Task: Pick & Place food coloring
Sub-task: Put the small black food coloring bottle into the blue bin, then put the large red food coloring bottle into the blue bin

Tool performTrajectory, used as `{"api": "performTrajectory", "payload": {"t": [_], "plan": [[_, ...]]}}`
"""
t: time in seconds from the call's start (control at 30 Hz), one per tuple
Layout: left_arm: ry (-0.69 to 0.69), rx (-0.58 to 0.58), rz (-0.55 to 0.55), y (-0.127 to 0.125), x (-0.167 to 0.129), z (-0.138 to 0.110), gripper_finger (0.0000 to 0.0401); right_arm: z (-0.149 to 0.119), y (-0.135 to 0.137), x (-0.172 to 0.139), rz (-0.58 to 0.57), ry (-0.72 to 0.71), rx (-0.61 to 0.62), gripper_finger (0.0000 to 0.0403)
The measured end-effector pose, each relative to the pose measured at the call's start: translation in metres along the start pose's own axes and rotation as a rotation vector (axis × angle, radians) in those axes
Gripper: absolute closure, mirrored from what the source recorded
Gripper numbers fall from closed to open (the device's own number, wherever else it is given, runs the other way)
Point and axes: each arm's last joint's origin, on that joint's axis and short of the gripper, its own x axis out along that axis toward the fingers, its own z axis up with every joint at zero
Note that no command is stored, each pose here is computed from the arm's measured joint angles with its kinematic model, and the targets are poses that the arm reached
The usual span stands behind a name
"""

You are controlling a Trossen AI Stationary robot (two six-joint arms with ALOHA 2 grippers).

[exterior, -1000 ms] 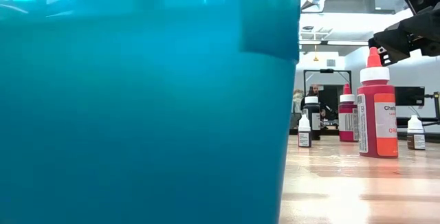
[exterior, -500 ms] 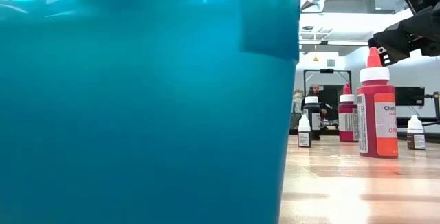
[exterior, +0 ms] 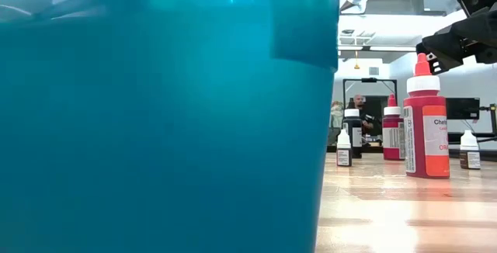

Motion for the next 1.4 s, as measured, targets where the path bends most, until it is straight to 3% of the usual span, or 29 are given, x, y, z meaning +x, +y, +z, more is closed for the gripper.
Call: {"api": "performTrajectory", "payload": {"t": [0.57, 0.77, 1.1, 1.4], "plan": [[-0.053, 0.054, -0.008, -0.006, -0.001, 0.005, 0.0341, 0.000, 0.000, 0.000, 0.000, 0.000, 0.000, 0.0244], [-0.058, 0.037, -0.075, -0.009, -0.001, 0.004, 0.0340, 0.000, 0.000, 0.000, 0.000, 0.000, 0.000, 0.0244], [-0.036, -0.013, -0.084, -0.009, -0.001, 0.002, 0.0294, 0.000, 0.000, 0.000, 0.000, 0.000, 0.000, 0.0244], [-0.040, -0.008, -0.081, -0.012, -0.001, 0.004, 0.0294, 0.000, 0.000, 0.000, 0.000, 0.000, 0.000, 0.0244]]}}
